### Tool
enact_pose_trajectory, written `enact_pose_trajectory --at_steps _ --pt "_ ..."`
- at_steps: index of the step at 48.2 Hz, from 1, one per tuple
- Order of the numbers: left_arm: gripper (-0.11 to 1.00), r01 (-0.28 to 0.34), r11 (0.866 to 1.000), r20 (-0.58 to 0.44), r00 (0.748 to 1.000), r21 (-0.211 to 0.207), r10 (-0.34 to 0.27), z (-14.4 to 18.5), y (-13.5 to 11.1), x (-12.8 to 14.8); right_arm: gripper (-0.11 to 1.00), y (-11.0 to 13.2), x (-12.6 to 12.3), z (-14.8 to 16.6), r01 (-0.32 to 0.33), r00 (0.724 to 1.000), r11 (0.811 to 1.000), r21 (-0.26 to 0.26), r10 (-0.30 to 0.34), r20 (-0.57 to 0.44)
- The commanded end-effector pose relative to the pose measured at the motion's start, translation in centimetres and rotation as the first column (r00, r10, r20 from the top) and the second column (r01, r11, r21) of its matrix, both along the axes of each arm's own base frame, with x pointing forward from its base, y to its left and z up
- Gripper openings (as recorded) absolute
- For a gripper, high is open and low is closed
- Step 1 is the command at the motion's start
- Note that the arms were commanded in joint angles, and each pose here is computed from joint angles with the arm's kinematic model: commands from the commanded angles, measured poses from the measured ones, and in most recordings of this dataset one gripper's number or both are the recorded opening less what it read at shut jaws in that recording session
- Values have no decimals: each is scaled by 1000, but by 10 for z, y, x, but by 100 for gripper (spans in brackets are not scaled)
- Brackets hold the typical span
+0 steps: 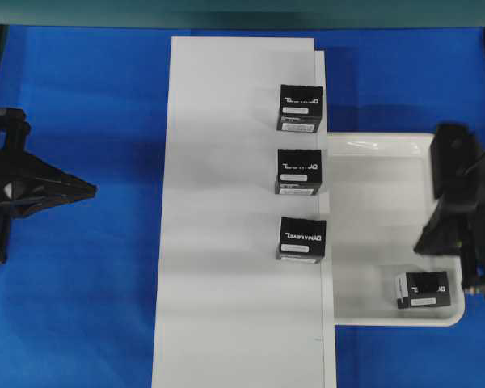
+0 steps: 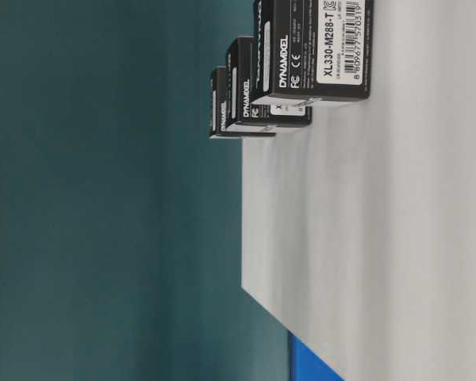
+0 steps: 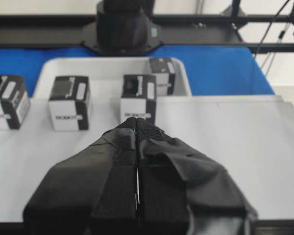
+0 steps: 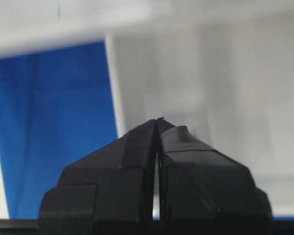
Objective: Place the box from the white plastic tray onto the white base.
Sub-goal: 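Move the right gripper over the black-and-white box in the white tray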
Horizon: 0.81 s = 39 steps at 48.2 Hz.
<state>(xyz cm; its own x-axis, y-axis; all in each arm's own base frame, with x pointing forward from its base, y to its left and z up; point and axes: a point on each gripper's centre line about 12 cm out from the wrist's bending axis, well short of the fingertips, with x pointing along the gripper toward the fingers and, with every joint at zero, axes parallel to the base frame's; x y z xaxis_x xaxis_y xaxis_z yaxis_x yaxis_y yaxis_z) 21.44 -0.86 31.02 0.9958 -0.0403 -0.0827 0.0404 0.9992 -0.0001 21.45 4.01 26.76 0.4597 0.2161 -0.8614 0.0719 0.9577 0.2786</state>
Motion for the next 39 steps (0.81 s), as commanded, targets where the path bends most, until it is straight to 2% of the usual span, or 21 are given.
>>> enact_pose_trajectory --at_steps 1,12,24,32,39 --pt "-6 2 1000 22 1000 1 -2 10 0 3 3 9 5 -3 -40 997 999 1 40 -67" --pt "-6 2 1000 15 1000 -1 -2 8 0 4 3 19 8 -21 -110 977 994 -27 103 -188" --pt "-7 19 1000 -20 1000 2 -19 1 -5 11 5 30 -9 -50 -193 946 980 -51 172 -274" --pt "-6 22 1000 -31 999 1 -22 -2 -5 13 8 37 -17 -61 -230 936 972 -53 206 -286" --pt "-7 28 1000 -34 999 1 -28 -2 -7 13 18 36 -18 -68 -217 943 975 -54 195 -271"
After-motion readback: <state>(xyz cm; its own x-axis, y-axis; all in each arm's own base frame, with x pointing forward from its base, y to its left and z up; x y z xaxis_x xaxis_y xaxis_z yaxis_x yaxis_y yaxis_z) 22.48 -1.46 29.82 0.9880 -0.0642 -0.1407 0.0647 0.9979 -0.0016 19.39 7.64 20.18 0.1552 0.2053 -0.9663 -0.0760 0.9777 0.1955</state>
